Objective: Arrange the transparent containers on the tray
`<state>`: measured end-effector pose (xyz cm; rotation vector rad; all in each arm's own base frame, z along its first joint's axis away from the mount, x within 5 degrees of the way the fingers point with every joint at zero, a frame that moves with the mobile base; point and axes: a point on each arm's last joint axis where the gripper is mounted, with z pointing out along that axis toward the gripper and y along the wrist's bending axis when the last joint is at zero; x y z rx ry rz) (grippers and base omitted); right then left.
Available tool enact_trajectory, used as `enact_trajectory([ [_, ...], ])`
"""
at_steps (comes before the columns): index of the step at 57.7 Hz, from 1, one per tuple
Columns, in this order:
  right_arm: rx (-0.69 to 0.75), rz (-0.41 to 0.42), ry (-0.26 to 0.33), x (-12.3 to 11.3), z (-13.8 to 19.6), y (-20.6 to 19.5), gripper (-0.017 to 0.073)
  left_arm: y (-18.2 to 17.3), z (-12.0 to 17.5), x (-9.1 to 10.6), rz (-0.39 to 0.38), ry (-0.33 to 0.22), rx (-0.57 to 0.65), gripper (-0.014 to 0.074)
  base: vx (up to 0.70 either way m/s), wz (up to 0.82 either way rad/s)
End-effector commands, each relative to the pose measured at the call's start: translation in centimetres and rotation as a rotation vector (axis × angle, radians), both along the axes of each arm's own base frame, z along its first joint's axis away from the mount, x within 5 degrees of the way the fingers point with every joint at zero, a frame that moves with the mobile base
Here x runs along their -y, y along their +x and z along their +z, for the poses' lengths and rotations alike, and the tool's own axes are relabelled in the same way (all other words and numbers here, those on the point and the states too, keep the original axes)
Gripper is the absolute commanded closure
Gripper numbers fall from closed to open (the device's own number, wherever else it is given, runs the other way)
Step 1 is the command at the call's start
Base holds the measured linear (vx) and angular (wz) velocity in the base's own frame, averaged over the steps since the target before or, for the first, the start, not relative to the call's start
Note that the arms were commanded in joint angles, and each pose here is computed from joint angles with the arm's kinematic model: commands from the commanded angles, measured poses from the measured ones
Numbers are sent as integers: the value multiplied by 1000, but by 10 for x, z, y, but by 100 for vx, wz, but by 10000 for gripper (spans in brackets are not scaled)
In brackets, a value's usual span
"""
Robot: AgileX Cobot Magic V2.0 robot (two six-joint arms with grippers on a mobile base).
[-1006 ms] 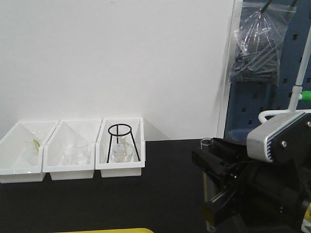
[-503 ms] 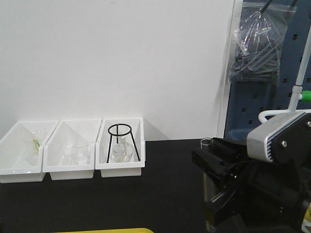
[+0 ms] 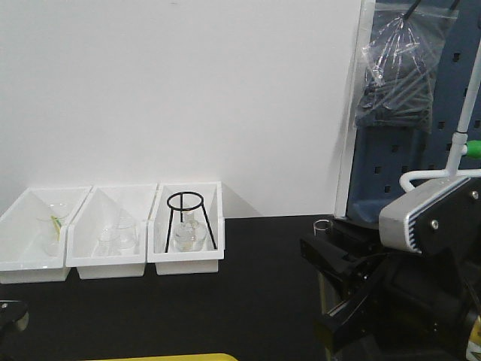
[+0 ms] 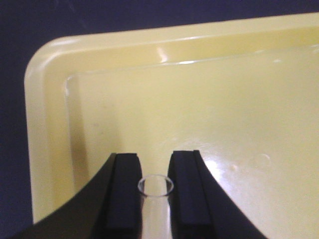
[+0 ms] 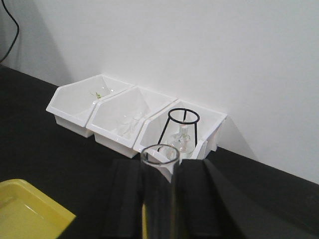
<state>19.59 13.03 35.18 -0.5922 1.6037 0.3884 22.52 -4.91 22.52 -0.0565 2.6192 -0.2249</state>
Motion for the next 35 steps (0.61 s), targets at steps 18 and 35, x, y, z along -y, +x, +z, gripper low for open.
enact_trajectory([
  [18, 30, -6, 32, 2, 14, -3, 571, 33, -19, 5, -3, 14, 73, 578, 0, 0],
  [35, 31, -6, 32, 2, 14, -3, 571, 42, -51, 6, -25, 64, -30, 468, 0, 0],
])
